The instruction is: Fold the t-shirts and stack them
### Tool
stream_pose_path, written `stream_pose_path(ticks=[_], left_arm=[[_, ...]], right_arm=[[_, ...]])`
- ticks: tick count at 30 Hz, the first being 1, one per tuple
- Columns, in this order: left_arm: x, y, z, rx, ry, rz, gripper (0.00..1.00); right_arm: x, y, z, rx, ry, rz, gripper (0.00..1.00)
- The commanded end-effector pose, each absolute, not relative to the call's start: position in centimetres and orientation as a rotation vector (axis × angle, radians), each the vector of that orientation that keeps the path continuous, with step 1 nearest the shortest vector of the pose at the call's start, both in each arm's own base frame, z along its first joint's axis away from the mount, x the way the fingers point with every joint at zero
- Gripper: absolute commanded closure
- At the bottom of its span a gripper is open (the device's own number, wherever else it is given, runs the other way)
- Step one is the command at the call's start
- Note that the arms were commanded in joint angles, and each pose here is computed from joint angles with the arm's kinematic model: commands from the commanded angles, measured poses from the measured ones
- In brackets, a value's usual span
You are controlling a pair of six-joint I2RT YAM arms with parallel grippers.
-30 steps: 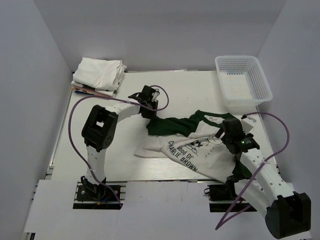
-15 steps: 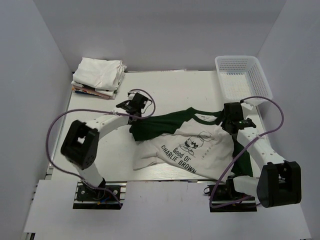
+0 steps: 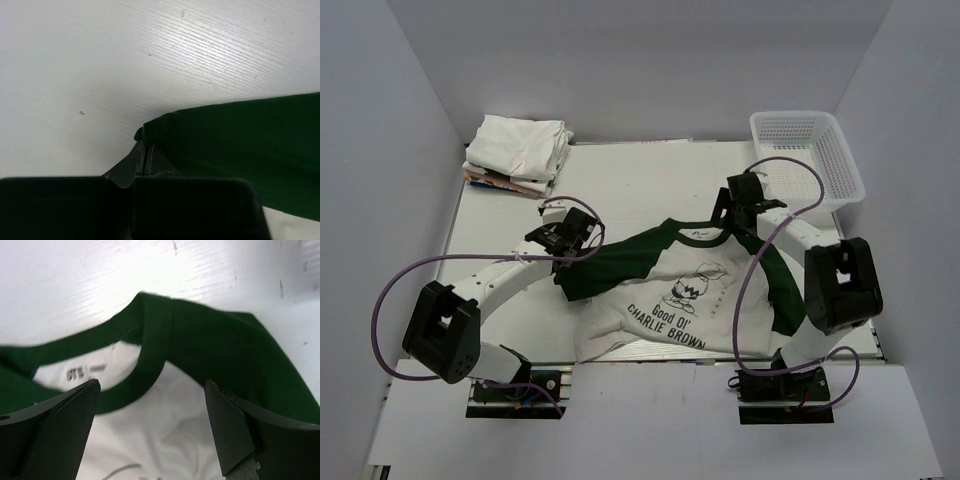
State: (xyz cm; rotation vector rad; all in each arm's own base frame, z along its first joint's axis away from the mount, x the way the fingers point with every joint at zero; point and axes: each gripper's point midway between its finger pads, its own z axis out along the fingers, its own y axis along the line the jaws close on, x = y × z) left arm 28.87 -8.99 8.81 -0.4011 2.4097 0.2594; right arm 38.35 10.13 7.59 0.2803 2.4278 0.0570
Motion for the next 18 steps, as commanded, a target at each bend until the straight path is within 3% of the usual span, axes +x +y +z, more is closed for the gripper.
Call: stream_pose_path(ticks=[1, 8, 12, 13, 15, 16, 17, 18], left_arm=[[29.0, -7.9, 10.2, -0.482, 2.343, 0.293, 1.0], [29.3, -7.9, 10.6, -0.489, 2.323, 0.284, 1.0], [29.8, -8.0, 11.0, -0.493, 2.311, 0.286, 1.0], [30.1, -8.2, 11.4, -0.497, 2.301, 0.275, 1.0], [30.7, -8.2, 12.1, -0.505, 2.276, 0.283, 1.0], [31.4, -8.3, 13.2, -0.516, 2.246, 0.272, 1.0], [31.5, -8.4, 13.6, -0.518, 2.241, 0.267, 1.0], [32.1, -8.5, 14.9, -0.528, 2.214, 0.259, 1.0]], right_arm=[[40.8, 8.8, 7.9, 0.381, 2.382, -0.055, 0.1], [42.6, 9.8, 3.7, 0.373, 2.481, -0.106, 0.11], [43.2, 10.4, 2.0, 0.362, 2.511, -0.102, 0.24], [43.2, 10.5, 1.9, 0.366, 2.509, -0.105, 0.39], [43.4, 10.6, 1.6, 0.37, 2.509, -0.095, 0.56], [43.5, 10.7, 1.7, 0.367, 2.502, -0.093, 0.86], [43.5, 10.6, 1.8, 0.37, 2.499, -0.093, 0.97], [43.7, 10.6, 3.0, 0.379, 2.47, -0.08, 1.0]])
